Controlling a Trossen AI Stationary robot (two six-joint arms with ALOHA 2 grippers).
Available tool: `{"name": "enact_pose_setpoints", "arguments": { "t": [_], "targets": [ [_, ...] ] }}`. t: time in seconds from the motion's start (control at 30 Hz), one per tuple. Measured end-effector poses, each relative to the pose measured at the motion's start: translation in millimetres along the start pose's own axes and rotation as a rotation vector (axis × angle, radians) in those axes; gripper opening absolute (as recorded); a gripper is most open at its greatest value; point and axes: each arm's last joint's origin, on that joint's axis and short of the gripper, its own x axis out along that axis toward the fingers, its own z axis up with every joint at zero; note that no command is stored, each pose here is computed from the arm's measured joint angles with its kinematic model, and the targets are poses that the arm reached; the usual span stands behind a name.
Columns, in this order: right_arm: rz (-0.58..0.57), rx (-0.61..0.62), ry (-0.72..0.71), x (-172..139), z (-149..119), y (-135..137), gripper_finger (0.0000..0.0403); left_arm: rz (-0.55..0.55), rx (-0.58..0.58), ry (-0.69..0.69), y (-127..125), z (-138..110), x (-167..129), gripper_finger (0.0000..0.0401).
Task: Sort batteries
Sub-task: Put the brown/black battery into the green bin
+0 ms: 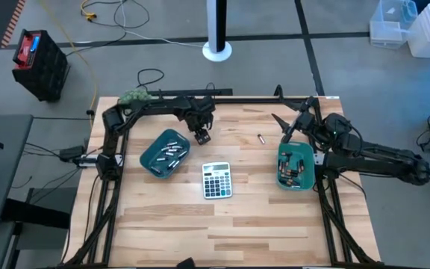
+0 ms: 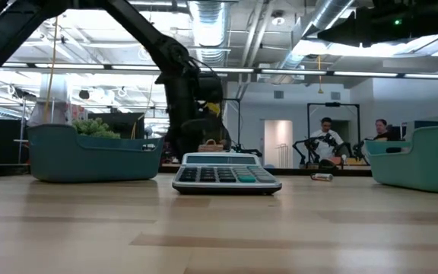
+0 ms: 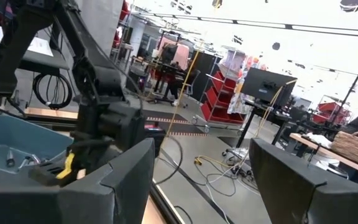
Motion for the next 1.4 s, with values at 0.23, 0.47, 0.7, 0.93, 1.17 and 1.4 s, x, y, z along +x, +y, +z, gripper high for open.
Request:
{"name": "enact_pose_setpoints", "arguments": {
  "t": [0.23,0.47,0.7,0.93,1.17,1.4],
  "targets": [
    [-0.002,0.004,-0.007,0.0,0.7,-0.2,0.0274,-0.012,-0.010,0.003,0.0,-8.1,11.3,0.0201],
    [-0.003,0.006,-0.009,0.0,0.9,-0.4,0.0274,-0.007,-0.012,-0.020,0.1,-13.1,17.8,0.0158],
    [-0.004,0.007,-0.010,0.0,1.1,-0.4,0.0274,0.001,-0.013,-0.016,0.8,-19.6,25.0,0.0067],
    [-0.004,0.007,-0.012,0.0,1.4,-0.5,0.0274,-0.005,0.028,-0.025,0.5,-18.9,26.0,0.0039],
    [-0.006,0.007,-0.011,0.1,1.3,-0.8,0.0274,-0.009,0.068,-0.050,-0.4,-16.7,24.9,0.0039],
    [-0.016,0.011,-0.008,0.3,0.8,-2.1,0.0274,-0.042,0.156,-0.180,-11.2,-3.8,5.5,0.0039]
  ]
}}
